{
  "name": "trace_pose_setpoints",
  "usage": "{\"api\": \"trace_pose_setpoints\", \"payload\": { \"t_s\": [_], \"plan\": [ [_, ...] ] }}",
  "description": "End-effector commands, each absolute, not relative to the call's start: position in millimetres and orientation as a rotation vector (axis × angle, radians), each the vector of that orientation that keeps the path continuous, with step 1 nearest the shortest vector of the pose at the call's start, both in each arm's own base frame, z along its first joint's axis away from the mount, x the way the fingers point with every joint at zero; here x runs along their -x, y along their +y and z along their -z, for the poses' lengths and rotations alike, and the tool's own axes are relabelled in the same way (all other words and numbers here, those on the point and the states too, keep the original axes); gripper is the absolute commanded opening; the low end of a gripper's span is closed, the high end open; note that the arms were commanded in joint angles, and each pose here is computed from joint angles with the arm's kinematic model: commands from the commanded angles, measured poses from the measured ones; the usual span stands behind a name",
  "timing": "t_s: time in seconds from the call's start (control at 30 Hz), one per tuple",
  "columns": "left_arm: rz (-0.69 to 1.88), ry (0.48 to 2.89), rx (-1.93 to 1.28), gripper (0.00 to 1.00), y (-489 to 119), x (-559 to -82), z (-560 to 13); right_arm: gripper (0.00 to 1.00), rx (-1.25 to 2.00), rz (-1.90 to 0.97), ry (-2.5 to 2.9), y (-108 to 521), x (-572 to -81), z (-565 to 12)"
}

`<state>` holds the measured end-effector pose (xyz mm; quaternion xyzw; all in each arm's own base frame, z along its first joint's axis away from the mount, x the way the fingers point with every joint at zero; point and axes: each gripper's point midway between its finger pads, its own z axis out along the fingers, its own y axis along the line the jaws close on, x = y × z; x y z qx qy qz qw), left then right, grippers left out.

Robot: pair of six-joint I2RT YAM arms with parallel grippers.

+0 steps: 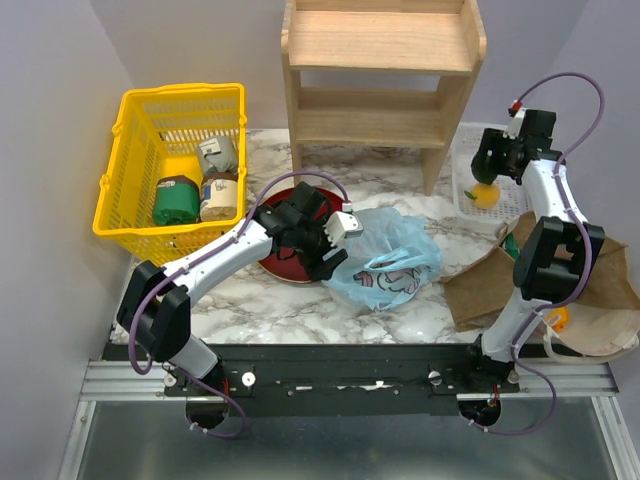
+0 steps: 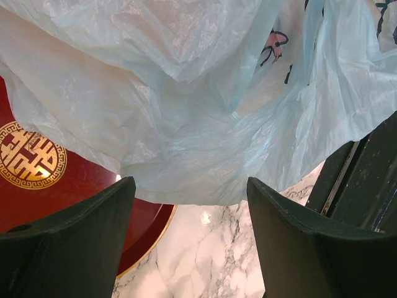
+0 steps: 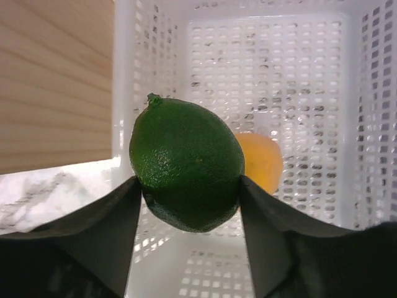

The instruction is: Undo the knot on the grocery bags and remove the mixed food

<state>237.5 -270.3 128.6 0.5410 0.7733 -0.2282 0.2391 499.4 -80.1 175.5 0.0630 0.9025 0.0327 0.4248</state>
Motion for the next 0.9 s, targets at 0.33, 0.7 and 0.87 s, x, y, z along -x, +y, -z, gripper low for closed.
{"api": "trace_pose_setpoints", "payload": {
  "t_s": [0.33,0.7,0.87],
  "plan": [
    [0.62,2.091,-1.477,0.82,-272.5,-240.7,-137.8,0.99,0.259,-0.469,1.997,9.0,-425.2,-278.2],
    [0.699,2.104,-1.457,0.82,-294.6,-250.8,-138.4,0.83,1.249,-0.494,1.71,147.4,-249.5,-234.4],
    [0.71,2.062,-1.47,0.81,-312.2,-260.7,-148.1,0.53,1.482,-0.539,1.681,159.5,-213.0,-202.9]
  ]
}}
